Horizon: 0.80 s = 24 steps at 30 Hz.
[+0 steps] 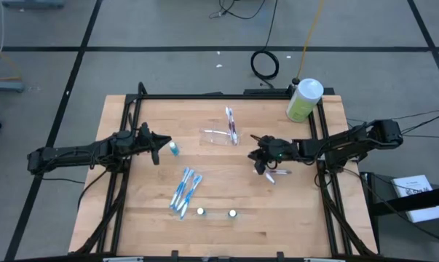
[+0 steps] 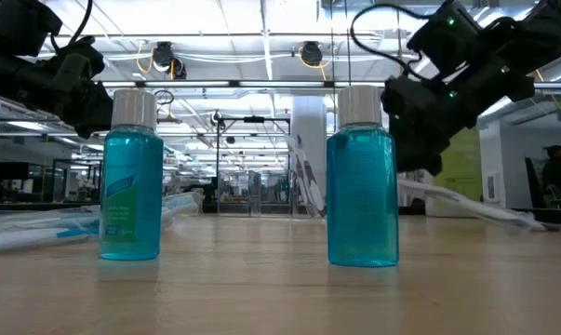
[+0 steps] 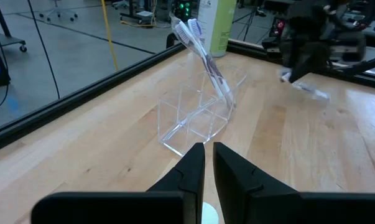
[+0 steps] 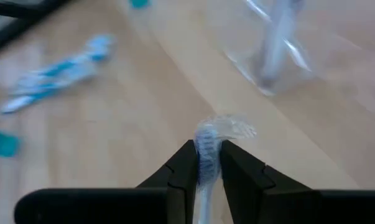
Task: Pick & Place toothbrushing station
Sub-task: Put the violet toothbrush into the transparent organizer
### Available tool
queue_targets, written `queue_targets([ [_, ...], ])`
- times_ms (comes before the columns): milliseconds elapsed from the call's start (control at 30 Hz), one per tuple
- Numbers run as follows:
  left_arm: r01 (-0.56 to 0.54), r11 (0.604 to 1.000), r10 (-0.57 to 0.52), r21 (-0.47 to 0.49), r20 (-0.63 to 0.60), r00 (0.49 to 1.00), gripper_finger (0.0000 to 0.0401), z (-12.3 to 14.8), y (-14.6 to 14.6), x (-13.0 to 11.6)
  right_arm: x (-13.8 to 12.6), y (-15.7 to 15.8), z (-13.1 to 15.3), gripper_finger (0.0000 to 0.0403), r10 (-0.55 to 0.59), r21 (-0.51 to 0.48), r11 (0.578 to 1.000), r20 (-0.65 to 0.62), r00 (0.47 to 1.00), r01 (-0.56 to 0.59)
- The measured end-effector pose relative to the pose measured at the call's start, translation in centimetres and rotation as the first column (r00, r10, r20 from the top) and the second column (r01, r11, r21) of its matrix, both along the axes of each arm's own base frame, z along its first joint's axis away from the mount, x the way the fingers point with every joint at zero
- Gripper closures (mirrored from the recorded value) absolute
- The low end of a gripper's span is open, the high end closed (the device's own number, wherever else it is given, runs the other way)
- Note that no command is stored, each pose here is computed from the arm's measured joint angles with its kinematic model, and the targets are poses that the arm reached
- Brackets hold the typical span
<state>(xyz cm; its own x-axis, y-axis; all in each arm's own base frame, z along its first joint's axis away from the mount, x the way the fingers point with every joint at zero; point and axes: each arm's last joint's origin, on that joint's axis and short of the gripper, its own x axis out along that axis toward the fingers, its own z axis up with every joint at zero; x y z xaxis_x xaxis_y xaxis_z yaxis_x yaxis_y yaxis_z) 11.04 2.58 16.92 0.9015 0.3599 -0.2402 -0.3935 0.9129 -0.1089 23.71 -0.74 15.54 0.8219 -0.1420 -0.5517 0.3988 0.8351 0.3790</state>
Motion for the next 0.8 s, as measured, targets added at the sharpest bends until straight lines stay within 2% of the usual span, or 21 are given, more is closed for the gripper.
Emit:
queue_targets([
  [200,0.000,1.000,0.000,0.000,0.000,1.000,0.0364,0.0,0.0,0.0,0.7,0.9,1.3,0.0346,0.107,-0.112,0.989,0.131,0.986,-0.092],
  [400,0.000,1.000,0.000,0.000,0.000,1.000,0.0364,0.0,0.0,0.0,1.2,1.3,2.4,0.0346,0.183,-0.229,0.965,0.220,0.958,-0.131],
  [600,0.000,1.000,0.000,0.000,0.000,1.000,0.0364,0.0,0.0,0.0,1.5,1.2,3.7,0.0346,0.235,-0.357,0.927,0.321,0.918,-0.112],
  [800,0.000,1.000,0.000,0.000,0.000,1.000,0.0364,0.0,0.0,0.0,1.6,0.1,5.4,0.0346,0.241,-0.458,0.889,0.439,0.866,-0.016],
])
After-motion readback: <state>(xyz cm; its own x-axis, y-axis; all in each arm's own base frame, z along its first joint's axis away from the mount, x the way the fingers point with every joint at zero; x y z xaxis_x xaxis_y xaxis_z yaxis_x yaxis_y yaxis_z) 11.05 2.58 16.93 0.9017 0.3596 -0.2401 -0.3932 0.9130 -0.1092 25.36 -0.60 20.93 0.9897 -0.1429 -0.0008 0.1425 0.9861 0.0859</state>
